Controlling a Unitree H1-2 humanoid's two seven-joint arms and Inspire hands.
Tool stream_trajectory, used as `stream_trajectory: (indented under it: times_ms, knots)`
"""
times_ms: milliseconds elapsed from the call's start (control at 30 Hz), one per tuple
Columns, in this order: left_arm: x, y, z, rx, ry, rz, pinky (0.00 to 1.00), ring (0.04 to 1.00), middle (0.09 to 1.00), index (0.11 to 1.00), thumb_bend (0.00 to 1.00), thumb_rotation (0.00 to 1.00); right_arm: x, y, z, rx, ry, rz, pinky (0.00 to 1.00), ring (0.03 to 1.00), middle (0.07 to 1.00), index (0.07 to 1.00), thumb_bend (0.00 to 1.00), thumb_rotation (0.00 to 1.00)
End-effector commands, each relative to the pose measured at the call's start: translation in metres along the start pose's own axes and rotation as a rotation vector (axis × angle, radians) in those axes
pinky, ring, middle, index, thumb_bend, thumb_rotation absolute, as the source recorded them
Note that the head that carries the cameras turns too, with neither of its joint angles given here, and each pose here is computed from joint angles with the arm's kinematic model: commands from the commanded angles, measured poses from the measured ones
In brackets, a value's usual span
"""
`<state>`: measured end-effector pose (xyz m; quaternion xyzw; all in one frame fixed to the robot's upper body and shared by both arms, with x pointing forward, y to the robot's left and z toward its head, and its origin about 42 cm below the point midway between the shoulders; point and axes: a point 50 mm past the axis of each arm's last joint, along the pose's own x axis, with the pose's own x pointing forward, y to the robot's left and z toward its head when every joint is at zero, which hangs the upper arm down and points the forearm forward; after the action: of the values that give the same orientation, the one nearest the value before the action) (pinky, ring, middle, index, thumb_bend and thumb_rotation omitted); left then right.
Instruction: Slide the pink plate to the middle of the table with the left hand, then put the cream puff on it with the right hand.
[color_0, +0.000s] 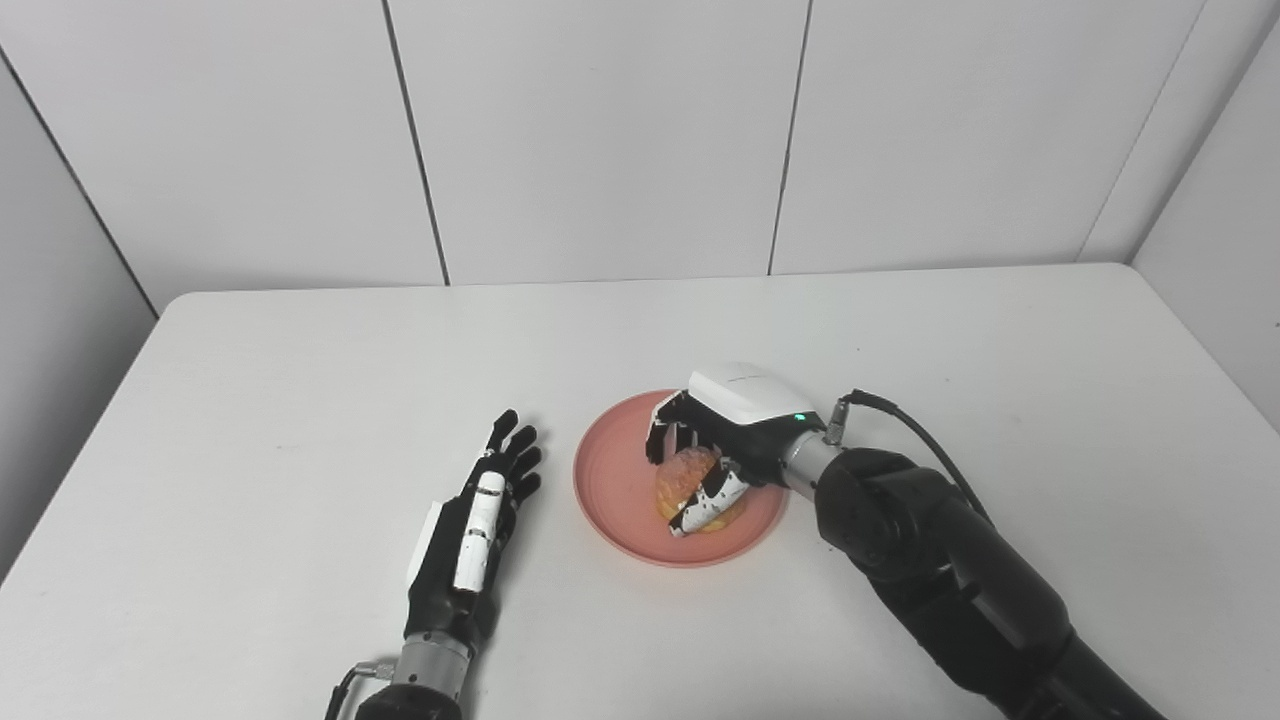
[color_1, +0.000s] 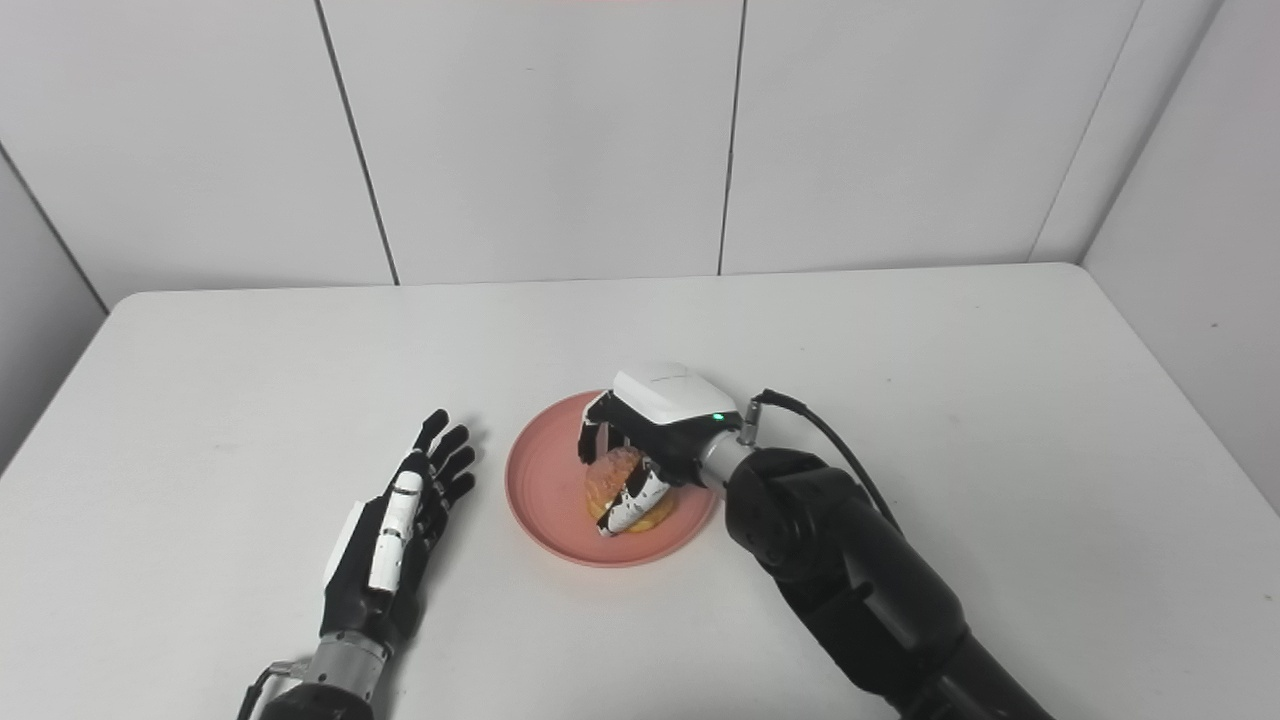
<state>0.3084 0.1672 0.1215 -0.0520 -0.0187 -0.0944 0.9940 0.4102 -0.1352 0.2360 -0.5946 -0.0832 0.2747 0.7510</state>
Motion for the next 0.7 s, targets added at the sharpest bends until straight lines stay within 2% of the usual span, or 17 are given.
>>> stream_trajectory:
  times_ms: [0, 100, 200, 233, 267, 300, 333, 400, 567, 667]
  knots:
    - [-0.008, -0.002, -0.015, -0.02, 0.098, 0.015, 0.93, 0.941, 0.948, 0.939, 0.44, 1.0, 0.0, -0.019, 0.012, -0.036, -0.051, -0.062, 0.33, 0.408, 0.434, 0.54, 0.52, 0.0]
    - [-0.007, -0.002, -0.015, -0.018, 0.096, 0.013, 0.93, 0.94, 0.948, 0.938, 0.44, 1.0, -0.001, -0.02, 0.013, -0.04, -0.046, -0.06, 0.3, 0.386, 0.431, 0.542, 0.52, 0.0]
    - [-0.007, -0.002, -0.015, -0.019, 0.095, 0.013, 0.93, 0.939, 0.948, 0.937, 0.45, 1.0, -0.002, -0.02, 0.014, -0.057, -0.05, -0.065, 0.36, 0.467, 0.461, 0.536, 0.52, 0.01]
    - [-0.008, -0.002, -0.015, -0.018, 0.096, 0.015, 0.93, 0.939, 0.947, 0.937, 0.45, 1.0, -0.003, -0.02, 0.014, -0.066, -0.051, -0.067, 0.39, 0.514, 0.566, 0.512, 0.52, 0.09]
    - [-0.008, -0.002, -0.015, -0.018, 0.097, 0.016, 0.93, 0.938, 0.946, 0.937, 0.45, 1.0, -0.004, -0.02, 0.015, -0.072, -0.052, -0.069, 0.41, 0.542, 0.624, 0.502, 0.52, 0.13]
    - [-0.008, -0.002, -0.015, -0.017, 0.098, 0.015, 0.93, 0.938, 0.946, 0.936, 0.45, 1.0, -0.004, -0.021, 0.015, -0.078, -0.053, -0.069, 0.42, 0.545, 0.629, 0.501, 0.52, 0.13]
    - [-0.008, -0.002, -0.015, -0.016, 0.098, 0.014, 0.93, 0.937, 0.945, 0.936, 0.45, 1.0, -0.005, -0.021, 0.015, -0.081, -0.053, -0.068, 0.45, 0.593, 0.675, 0.622, 0.62, 0.17]
    - [-0.008, -0.002, -0.015, -0.017, 0.096, 0.014, 0.93, 0.937, 0.945, 0.936, 0.44, 1.0, -0.006, -0.022, 0.016, -0.083, -0.051, -0.073, 0.47, 0.632, 0.731, 0.744, 0.71, 0.2]
    - [-0.007, -0.002, -0.015, -0.022, 0.095, 0.015, 0.93, 0.938, 0.947, 0.937, 0.44, 1.0, -0.009, -0.024, 0.017, -0.081, -0.06, -0.094, 0.5, 0.725, 0.821, 0.845, 0.77, 0.27]
    - [-0.007, -0.002, -0.015, -0.018, 0.094, 0.014, 0.93, 0.939, 0.948, 0.938, 0.45, 1.0, -0.011, -0.025, 0.017, -0.083, -0.065, -0.103, 0.5, 0.744, 0.834, 0.868, 0.78, 0.3]
